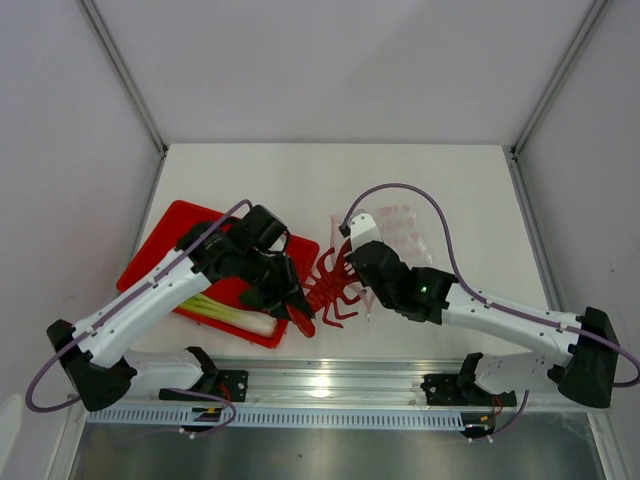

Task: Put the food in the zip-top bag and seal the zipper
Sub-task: Place the fake lobster in the zipper food storage bag.

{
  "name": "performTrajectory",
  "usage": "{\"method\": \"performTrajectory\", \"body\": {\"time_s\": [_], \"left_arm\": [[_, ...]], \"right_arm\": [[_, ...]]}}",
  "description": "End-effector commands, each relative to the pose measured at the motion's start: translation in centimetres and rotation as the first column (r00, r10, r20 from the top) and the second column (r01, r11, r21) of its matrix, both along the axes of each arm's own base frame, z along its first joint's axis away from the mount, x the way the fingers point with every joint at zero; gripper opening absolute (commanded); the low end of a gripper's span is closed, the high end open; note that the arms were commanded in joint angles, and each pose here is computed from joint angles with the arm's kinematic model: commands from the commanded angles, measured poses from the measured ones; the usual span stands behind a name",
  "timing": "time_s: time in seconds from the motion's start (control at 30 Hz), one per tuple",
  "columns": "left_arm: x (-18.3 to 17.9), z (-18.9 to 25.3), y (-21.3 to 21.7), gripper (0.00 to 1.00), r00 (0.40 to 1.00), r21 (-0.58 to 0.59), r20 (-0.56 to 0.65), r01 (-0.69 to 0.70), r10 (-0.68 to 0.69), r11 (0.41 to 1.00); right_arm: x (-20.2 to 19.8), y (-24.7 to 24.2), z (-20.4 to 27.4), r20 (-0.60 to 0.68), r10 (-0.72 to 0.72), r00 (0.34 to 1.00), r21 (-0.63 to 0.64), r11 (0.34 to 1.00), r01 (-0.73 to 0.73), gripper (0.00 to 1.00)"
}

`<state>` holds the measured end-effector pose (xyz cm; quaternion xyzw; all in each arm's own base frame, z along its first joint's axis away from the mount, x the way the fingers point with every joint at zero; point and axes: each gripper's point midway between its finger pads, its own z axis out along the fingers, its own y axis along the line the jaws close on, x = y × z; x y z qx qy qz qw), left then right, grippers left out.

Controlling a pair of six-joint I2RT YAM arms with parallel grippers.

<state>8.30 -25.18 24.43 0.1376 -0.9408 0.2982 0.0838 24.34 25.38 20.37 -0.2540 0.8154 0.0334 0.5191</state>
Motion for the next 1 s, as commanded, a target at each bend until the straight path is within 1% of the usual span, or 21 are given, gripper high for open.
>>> {"method": "performTrajectory", "body": {"time_s": [0.0, 0.13, 0.2, 0.33, 0.47, 0.57, 0.63, 0.83, 0.97], "left_arm": [[-0.9, 2.0, 0.4, 0.01, 0.997, -0.105, 0.056, 0.059, -0.053, 0.993], [-1.6, 0.6, 1.4, 0.01, 0.998, -0.079, 0.03, 0.06, -0.057, 0.995], [-1.9, 0.5, 1.4, 0.01, 0.998, -0.1, 0.02, 0.061, -0.059, 0.993], [-1.8, 1.5, 1.1, 0.01, 0.996, -0.132, 0.04, 0.083, -0.078, 0.988], [-1.8, 2.2, 1.7, 0.0, 0.995, -0.115, 0.046, 0.088, -0.083, 0.989], [-1.6, 2.3, 2.3, 0.01, 0.997, -0.104, 0.042, 0.076, -0.072, 0.992], [-1.3, 2.3, 2.1, 0.01, 0.997, -0.111, 0.041, 0.071, -0.067, 0.991], [-0.9, 3.2, 1.5, 0.01, 0.997, -0.122, 0.035, 0.078, -0.074, 0.989], [-0.5, 3.7, 1.1, 0.0, 0.996, -0.128, 0.038, 0.08, -0.076, 0.989]], "right_arm": [[0.9, -0.5, 0.1, 0.025, -0.035, 0.999, -0.003, 0.999, 0.035, 0.0], [1.0, -0.7, 0.0, 0.025, -0.04, 0.999, -0.007, 0.999, 0.04, 0.0], [1.0, -0.5, 0.0, 0.022, -0.031, 0.999, -0.006, 0.999, 0.031, 0.0], [0.7, -0.1, -0.2, 0.027, -0.014, 1.0, -0.013, 1.0, 0.014, 0.0], [0.9, -0.2, -0.4, 0.031, -0.016, 0.999, -0.03, 0.999, 0.017, 0.0], [0.8, 0.1, -0.4, 0.028, -0.007, 1.0, -0.02, 1.0, 0.008, 0.0], [0.5, 0.6, -0.3, 0.031, 0.006, 1.0, -0.013, 1.0, -0.006, 0.0], [0.0, 1.0, -0.7, 0.044, 0.03, 0.999, -0.046, 0.999, -0.028, 0.0], [-0.3, 1.1, -0.4, 0.058, 0.035, 0.998, -0.034, 0.999, -0.033, 0.0]]}}
